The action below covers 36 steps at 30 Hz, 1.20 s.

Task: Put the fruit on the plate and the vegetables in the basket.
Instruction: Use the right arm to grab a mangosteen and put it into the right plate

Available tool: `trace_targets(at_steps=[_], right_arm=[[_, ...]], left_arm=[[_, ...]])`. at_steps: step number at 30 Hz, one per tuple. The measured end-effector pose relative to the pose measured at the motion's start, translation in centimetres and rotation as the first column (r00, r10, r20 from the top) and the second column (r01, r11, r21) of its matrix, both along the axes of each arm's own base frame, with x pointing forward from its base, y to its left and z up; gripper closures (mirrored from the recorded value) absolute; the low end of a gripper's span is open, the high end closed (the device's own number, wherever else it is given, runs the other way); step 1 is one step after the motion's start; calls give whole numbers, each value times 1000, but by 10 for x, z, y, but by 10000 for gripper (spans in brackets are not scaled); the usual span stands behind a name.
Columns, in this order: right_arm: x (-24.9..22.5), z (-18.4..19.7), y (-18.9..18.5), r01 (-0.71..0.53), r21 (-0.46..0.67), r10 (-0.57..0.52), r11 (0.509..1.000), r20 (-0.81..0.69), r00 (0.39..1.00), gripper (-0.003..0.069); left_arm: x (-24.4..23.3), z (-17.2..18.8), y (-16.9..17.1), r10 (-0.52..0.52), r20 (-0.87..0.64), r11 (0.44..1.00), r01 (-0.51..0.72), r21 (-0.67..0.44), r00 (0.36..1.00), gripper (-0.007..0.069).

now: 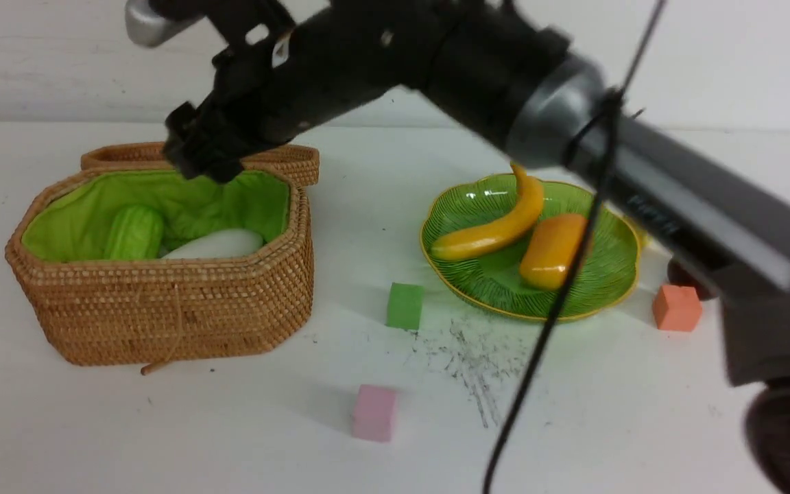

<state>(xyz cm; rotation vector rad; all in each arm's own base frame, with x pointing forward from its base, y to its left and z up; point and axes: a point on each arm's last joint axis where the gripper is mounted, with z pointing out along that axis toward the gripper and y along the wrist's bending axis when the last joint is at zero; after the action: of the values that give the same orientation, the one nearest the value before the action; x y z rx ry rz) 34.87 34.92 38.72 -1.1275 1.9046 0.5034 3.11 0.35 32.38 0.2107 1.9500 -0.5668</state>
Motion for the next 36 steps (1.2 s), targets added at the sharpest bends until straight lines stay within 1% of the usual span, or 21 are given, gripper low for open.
trace_targets(at_steps=[1,4,5,7,8,9,11,13,14,17,18,19,20,21,23,26,28,29,30,32,36], right_arm=[[-8,12,-10,12,-32,-12,999,-13,1000,219],[-33,50,-46,94,-130,-99,987,-28,995,427],[-38,59,-55,129,-143,-132,981,-13,991,510],[-43,72,-72,213,-150,-214,965,11,977,617],[-44,75,-77,246,-152,-247,957,17,969,646],[-47,82,-91,309,-150,-309,939,26,951,669],[-46,82,-112,393,-165,-396,904,19,918,671],[-44,82,-141,482,-179,-489,857,6,872,666],[-42,79,-163,541,-189,-553,819,-12,833,662],[-31,56,-231,694,-252,-730,675,-91,677,622],[-26,41,-255,731,-289,-782,618,-131,610,596],[-21,24,-272,745,-331,-814,579,-175,554,564],[-13,1,-300,769,-370,-853,521,-234,466,516],[-5,-18,-315,776,-389,-866,497,-283,413,468],[9,-49,-338,784,-400,-868,475,-357,344,369],[29,-81,-362,796,-385,-857,467,-419,301,216],[42,-97,-372,812,-357,-849,462,-441,290,104],[46,-102,-374,816,-349,-848,461,-444,289,74],[57,-117,-380,828,-329,-848,455,-444,289,15],[66,-130,-381,835,-315,-849,451,-440,293,-13],[84,-154,-383,850,-287,-850,442,-438,293,-15]], left_arm=[[0,0,0,-1,3,1000,1,1,1000,635],[0,1,-1,-14,16,1000,14,12,1000,634],[0,1,-1,-21,22,1000,21,15,1000,633],[-1,1,-2,-40,28,999,39,20,999,634],[-1,1,-3,-47,30,999,46,21,998,634],[-2,2,-4,-61,35,998,60,19,998,634],[-3,3,-6,-85,44,996,85,14,995,632],[-3,4,-8,-109,56,994,108,10,992,631],[-4,5,-9,-124,66,992,124,7,990,632],[-6,6,-12,-165,86,986,166,0,983,632],[-6,7,-13,-178,91,984,178,-2,980,632],[-7,7,-14,-187,95,982,188,-4,978,632],[-7,8,-14,-198,100,980,199,1,975,632],[-8,8,-15,-203,104,979,204,1,974,632],[-8,8,-15,-208,106,978,209,3,972,631],[-8,9,-15,-211,112,977,212,-3,971,630],[-8,9,-16,-212,117,977,214,-6,970,628],[-8,9,-16,-212,120,977,214,-8,970,628],[-8,10,-16,-212,125,977,215,-11,969,627],[-8,10,-16,-212,125,976,215,-12,969,627],[-8,10,-16,-212,125,976,215,-12,969,623]])
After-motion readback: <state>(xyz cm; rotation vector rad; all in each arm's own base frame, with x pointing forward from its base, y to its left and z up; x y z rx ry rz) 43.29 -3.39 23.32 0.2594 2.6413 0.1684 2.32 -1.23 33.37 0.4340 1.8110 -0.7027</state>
